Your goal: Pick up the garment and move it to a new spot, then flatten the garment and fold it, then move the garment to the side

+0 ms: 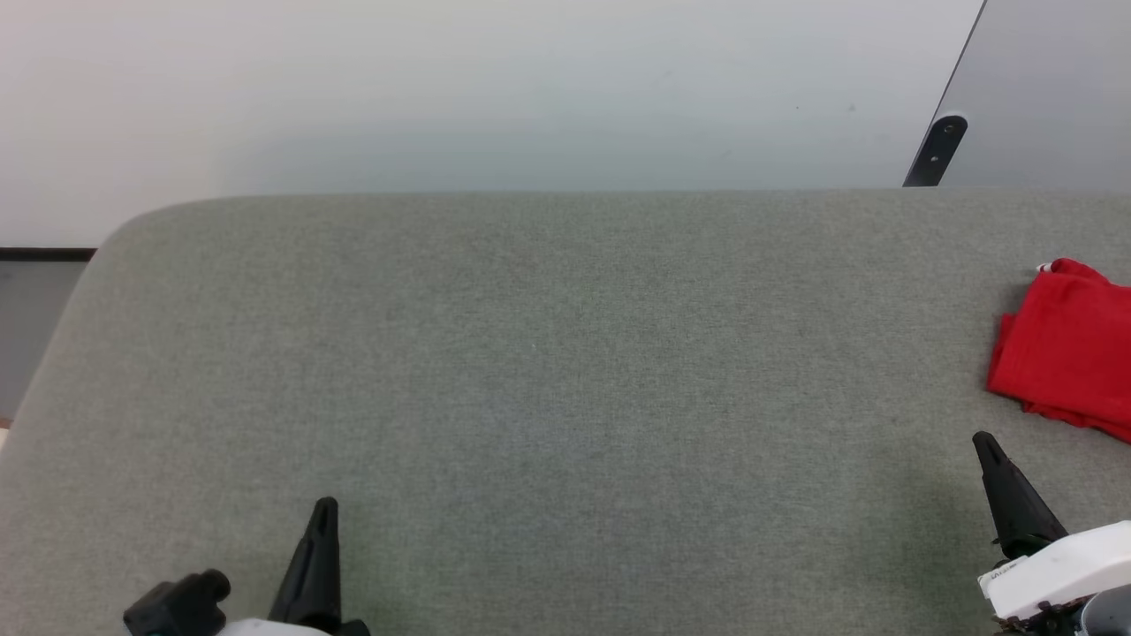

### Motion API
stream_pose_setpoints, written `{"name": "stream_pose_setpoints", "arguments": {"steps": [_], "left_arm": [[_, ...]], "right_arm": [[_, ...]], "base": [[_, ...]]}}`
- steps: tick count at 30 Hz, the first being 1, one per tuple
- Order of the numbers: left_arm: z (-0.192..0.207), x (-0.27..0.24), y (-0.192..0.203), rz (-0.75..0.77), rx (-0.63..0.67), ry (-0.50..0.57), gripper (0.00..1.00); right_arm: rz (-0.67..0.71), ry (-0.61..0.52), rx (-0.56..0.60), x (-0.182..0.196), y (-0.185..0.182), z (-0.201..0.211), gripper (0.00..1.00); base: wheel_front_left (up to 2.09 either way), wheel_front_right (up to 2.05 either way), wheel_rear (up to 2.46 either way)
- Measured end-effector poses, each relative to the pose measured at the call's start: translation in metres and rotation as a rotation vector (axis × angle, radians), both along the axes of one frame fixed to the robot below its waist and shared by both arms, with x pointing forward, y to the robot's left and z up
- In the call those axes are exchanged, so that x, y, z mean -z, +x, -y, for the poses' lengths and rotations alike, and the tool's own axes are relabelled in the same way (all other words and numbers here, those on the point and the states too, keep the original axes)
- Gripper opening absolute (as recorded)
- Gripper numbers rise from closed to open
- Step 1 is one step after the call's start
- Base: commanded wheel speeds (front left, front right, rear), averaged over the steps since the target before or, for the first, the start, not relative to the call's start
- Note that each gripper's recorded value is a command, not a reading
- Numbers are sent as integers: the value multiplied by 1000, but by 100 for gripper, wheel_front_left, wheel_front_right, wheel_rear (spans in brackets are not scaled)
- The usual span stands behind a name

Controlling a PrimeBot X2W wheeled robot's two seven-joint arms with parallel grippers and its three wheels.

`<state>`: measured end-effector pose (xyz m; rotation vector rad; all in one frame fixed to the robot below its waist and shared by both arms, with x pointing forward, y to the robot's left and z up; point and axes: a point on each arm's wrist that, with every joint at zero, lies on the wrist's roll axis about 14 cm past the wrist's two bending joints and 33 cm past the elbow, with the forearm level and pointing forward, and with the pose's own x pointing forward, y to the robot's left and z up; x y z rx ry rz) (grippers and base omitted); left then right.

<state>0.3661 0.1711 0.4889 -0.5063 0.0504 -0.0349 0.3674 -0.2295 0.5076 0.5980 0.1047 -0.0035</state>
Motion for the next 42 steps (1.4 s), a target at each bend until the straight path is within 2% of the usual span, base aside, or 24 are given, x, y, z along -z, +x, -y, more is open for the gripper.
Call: {"name": "stream_pose_setpoints", "arguments": {"steps": [19,42], "left_arm": [[-7,2,8,-36,-33,-275,0],[-13,2,13,-57,-55,-549,0]], "right_arm": [[22,259,20,1,5,-7,0],[45,504,38,1,11,-14,0]], "base": [[0,0,0],[0,0,0]]}}
